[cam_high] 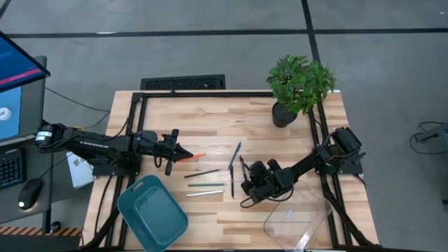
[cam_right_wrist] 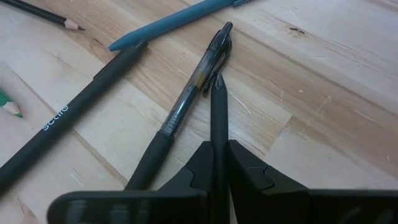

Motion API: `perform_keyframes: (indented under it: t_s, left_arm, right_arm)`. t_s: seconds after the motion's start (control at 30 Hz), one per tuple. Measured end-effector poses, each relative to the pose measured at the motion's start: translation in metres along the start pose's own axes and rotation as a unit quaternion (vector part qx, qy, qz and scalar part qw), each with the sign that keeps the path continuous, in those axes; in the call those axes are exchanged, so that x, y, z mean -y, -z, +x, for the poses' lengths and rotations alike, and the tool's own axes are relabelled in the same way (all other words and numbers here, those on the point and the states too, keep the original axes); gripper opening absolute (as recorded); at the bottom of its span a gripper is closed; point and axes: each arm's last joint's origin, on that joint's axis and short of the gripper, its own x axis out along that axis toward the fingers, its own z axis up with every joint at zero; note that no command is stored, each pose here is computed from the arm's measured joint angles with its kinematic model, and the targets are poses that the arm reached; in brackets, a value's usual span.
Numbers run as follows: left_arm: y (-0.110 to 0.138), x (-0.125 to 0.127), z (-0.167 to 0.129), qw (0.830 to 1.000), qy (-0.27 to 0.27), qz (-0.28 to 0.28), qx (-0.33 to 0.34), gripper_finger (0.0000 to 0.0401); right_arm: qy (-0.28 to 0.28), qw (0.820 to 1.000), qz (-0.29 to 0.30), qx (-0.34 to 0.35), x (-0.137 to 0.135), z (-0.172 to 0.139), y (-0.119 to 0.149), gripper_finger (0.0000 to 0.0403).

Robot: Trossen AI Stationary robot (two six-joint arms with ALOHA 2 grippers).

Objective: Sort pens & pencils
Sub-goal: Put the right black pen into the transparent bin

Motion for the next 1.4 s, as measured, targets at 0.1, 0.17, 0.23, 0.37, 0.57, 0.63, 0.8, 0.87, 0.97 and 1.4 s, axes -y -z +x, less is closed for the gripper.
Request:
perform_keyframes:
  t_s: [0.1, 0.17, 0.23, 0.37, 0.57, 0.63, 0.8, 0.87, 0.97, 1.4]
  left_arm:
    - [0.000, 0.000, 0.000, 1.000, 0.000, 0.000, 0.000, 0.0000]
    - [0.000, 0.000, 0.000, 1.000, 0.000, 0.000, 0.000, 0.0000]
    - [0.000, 0.000, 0.000, 1.000, 0.000, 0.000, 0.000, 0.0000]
    - [0.000, 0.000, 0.000, 1.000, 0.000, 0.000, 0.000, 0.0000]
    - [0.000, 0.000, 0.000, 1.000, 0.000, 0.000, 0.000, 0.0000]
    - [0.000, 0.000, 0.000, 1.000, 0.000, 0.000, 0.000, 0.0000]
    - [0.000, 0.000, 0.000, 1.000, 0.000, 0.000, 0.000, 0.0000]
    - [0.000, 0.000, 0.000, 1.000, 0.000, 0.000, 0.000, 0.0000]
    - [0.000, 0.000, 0.000, 1.000, 0.000, 0.000, 0.000, 0.0000]
    - [0.000, 0.000, 0.000, 1.000, 0.000, 0.000, -0.001, 0.0000]
  right_arm:
    - [0.000, 1.000, 0.000, 0.000, 0.000, 0.000, 0.000, 0.0052]
    - [0.000, 1.000, 0.000, 0.000, 0.000, 0.000, 0.000, 0.0052]
    - [0.000, 1.000, -0.001, 0.000, 0.000, 0.000, 0.000, 0.0052]
    - [0.001, 1.000, -0.004, 0.000, 0.000, 0.000, 0.000, 0.0052]
    - [0.013, 1.000, -0.026, -0.013, -0.003, -0.002, -0.007, 0.0052]
    - [0.011, 0.999, -0.036, -0.012, -0.005, -0.003, -0.011, 0.0052]
    - [0.006, 0.999, -0.037, -0.008, -0.010, -0.004, -0.015, 0.0052]
    - [0.005, 0.999, -0.042, -0.007, -0.010, -0.005, -0.015, 0.0052]
    - [0.007, 0.999, -0.038, -0.006, -0.010, -0.003, -0.017, 0.0052]
    - [0.009, 1.000, -0.019, 0.016, -0.003, -0.015, -0.038, 0.0052]
